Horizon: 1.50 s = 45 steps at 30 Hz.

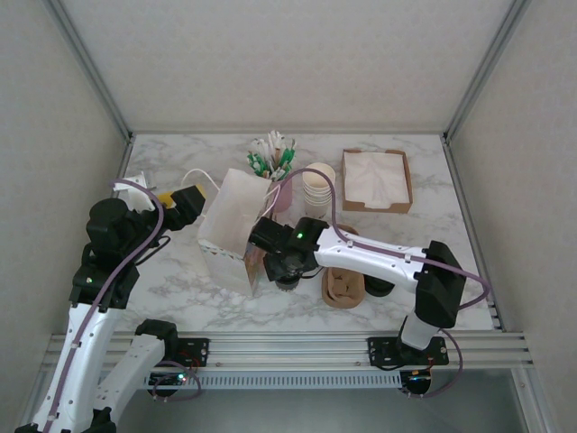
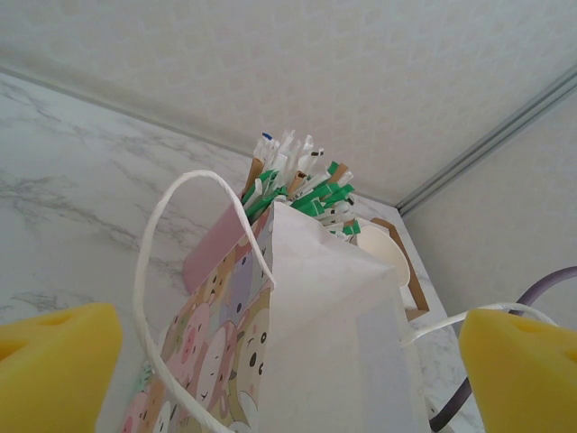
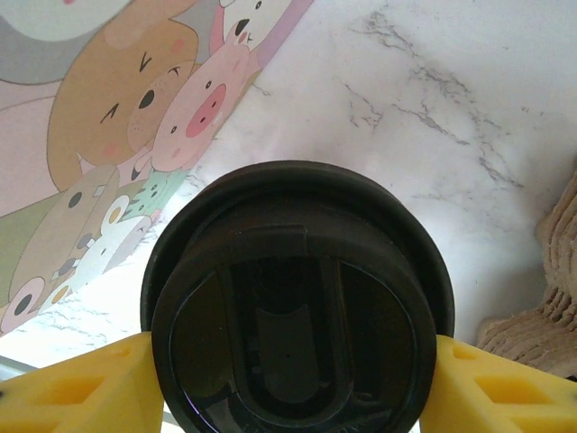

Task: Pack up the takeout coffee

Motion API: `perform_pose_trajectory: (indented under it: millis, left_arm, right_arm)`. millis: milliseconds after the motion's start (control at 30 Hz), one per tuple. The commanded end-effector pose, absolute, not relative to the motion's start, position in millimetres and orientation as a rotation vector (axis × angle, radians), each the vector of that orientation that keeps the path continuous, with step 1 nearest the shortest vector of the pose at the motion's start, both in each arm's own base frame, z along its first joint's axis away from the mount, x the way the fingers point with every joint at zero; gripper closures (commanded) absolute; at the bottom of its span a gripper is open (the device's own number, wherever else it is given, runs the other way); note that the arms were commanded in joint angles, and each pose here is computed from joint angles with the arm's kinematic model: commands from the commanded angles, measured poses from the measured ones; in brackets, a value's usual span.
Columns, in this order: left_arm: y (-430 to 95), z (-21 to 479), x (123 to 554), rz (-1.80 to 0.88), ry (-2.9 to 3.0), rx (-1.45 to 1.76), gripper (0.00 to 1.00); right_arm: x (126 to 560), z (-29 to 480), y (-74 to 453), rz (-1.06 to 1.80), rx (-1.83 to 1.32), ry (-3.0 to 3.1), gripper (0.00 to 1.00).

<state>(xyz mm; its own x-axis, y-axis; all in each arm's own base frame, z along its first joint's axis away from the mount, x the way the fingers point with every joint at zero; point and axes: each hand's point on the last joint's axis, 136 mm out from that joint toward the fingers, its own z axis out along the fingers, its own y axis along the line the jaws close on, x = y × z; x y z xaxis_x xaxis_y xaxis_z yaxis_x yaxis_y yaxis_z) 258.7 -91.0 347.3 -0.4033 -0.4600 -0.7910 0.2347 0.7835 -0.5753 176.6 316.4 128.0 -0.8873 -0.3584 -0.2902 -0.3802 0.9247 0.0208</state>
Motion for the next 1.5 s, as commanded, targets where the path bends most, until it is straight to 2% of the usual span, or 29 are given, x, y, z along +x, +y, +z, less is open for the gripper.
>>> perform_pose_trajectory:
  millis: [0,100,333,400,533,600,967,1467]
  left_arm:
    - [-90,346,259,-0.752,1.842,-0.161,0.04]
    - [-90,346,259,-0.753,1.844,-0.164,0.04]
    - [-90,345,260,-0.751,1.844,-0.163,0.04]
    - [-90,346,260,-0.752,1.844,-0.163,0.04]
    - [-90,346,259,-0.754,1.843,-0.163,0.04]
    - [-90,346,259,-0.754,1.842,-0.162,0.04]
    - [-90,346,259,-0.755,1.844,-0.163,0.04]
    - [-90,345,260,-0.756,1.845,-0.161,0.04]
  right_arm:
    - [167,79,241,-0.484,-0.655,2.886,0.36]
    - [163,74,239,-0.502,-0.667,2.907,0.37]
    - [146,87,282,0.01,-0.6,2.976,0.37]
    - [149,90,278,-0.033,-0.595,2.968,0.37]
    - [158,89,252,-0.293,-0.589,2.933,0.37]
    - [159,90,249,-0.314,-0.601,2.924,0.37]
    - [155,128,260,-0.05,-0.746,2.82,0.32]
    - [149,135,279,0.137,-0.728,2.819,0.25]
